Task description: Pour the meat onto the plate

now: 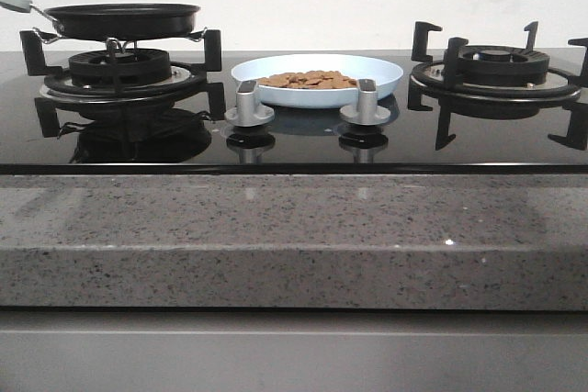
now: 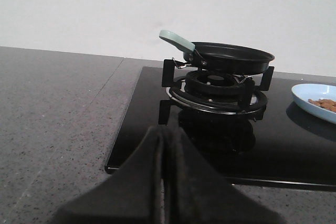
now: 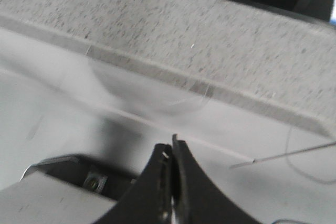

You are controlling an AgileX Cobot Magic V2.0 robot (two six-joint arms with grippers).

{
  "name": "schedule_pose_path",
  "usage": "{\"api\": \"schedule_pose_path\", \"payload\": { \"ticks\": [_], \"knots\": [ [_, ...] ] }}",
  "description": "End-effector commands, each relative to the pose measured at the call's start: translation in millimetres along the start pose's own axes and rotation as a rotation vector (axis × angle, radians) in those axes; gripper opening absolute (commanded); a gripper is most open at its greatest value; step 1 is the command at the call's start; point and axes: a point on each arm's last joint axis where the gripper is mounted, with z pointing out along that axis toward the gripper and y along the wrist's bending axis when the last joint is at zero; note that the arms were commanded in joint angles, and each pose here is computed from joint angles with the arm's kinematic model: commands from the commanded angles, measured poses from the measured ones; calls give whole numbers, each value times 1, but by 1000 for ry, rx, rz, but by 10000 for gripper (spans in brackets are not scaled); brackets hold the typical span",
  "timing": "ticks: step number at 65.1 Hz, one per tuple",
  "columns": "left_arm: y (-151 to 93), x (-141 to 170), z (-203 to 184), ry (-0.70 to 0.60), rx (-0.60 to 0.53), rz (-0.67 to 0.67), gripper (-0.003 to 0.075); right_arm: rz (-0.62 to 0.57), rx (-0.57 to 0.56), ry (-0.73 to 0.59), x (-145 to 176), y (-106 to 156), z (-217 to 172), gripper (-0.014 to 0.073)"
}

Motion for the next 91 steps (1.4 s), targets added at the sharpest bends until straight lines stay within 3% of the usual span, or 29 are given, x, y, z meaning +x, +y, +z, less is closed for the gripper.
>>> {"api": "schedule_pose_path", "payload": {
  "ticks": [1, 10, 20, 30, 45, 79, 91],
  "knots": [
    [0, -6, -2, -94, 7, -15, -20, -16, 51, -191, -10, -4, -2, -69],
    [0, -6, -2, -94, 7, -16, -20, 21, 146, -480, -3, -12, 13, -69],
    [0, -6, -2, -94, 7, -16, -20, 94, 218, -696, 20, -18, 33, -69],
    [0, -6, -2, -94, 7, -16, -20, 160, 261, -802, 42, -24, 52, -69],
    [0, -6, -2, -94, 7, -16, -20, 143, 276, -926, 63, -26, 71, -69],
    [0, -6, -2, -92, 7, -16, -20, 111, 271, -935, 64, -26, 72, -69],
    [0, -6, -2, -92, 7, -16, -20, 50, 297, -915, 64, -25, 73, -69]
  ]
}}
